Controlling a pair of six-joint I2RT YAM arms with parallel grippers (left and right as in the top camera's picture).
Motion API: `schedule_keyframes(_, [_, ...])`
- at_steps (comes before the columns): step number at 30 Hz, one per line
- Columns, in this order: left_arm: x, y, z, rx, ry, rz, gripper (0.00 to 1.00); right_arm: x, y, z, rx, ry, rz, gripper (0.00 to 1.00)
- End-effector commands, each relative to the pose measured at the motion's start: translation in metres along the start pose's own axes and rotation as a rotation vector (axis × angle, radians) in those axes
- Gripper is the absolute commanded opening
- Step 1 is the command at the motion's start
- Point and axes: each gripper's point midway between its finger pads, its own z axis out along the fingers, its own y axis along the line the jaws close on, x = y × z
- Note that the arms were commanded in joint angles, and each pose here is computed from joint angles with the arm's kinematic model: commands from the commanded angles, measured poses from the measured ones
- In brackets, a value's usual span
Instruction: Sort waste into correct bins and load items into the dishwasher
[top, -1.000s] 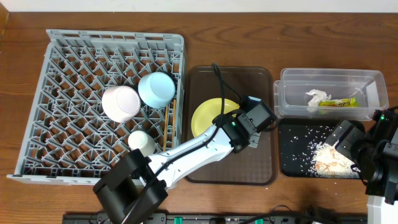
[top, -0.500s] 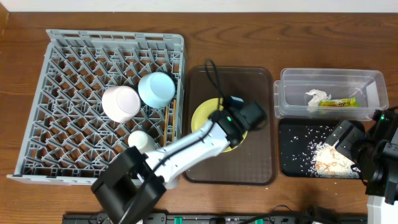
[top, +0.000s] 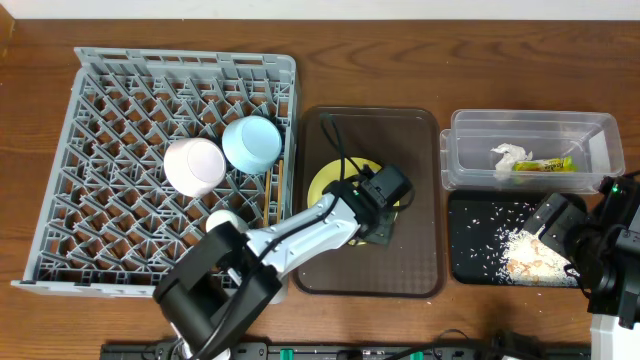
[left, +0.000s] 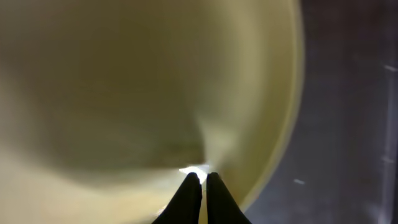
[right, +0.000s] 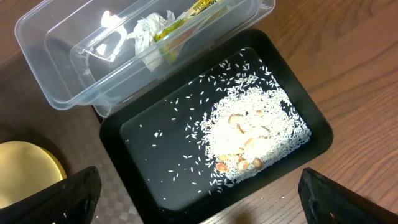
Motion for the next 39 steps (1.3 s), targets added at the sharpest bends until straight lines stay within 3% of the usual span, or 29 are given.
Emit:
schedule_keyframes(1, [0.017, -0.028, 0.003, 0.162, 0.099, 0.018, 0.08, -0.004, 0.000, -0.004, 0.001, -0.017, 0.010, 0.99])
schedule_keyframes(8, [0.013, -0.073, -0.009, 0.405, 0.114, 0.053, 0.08, -0.004, 0.000, -0.004, 0.001, -0.017, 0.010, 0.99])
schedule_keyframes(12, [0.007, -0.085, -0.015, 0.469, 0.095, 0.072, 0.09, -0.004, 0.000, -0.004, 0.001, -0.017, 0.010, 0.99])
schedule_keyframes(15, [-0.005, -0.075, -0.017, 0.445, 0.055, 0.077, 0.11, -0.004, 0.000, -0.004, 0.001, -0.017, 0.010, 0.99])
schedule_keyframes(20, [-0.032, -0.036, -0.019, 0.297, -0.044, 0.012, 0.08, -0.004, 0.000, -0.004, 0.001, -0.017, 0.010, 0.99])
schedule_keyframes(24, [-0.033, -0.015, -0.009, 0.154, -0.079, -0.018, 0.08, -0.004, 0.000, -0.004, 0.001, -0.017, 0.010, 0.99])
schedule_keyframes(39, [0.006, -0.065, 0.037, 0.134, -0.066, 0.141, 0.07, -0.004, 0.000, -0.004, 0.001, -0.017, 0.010, 0.99])
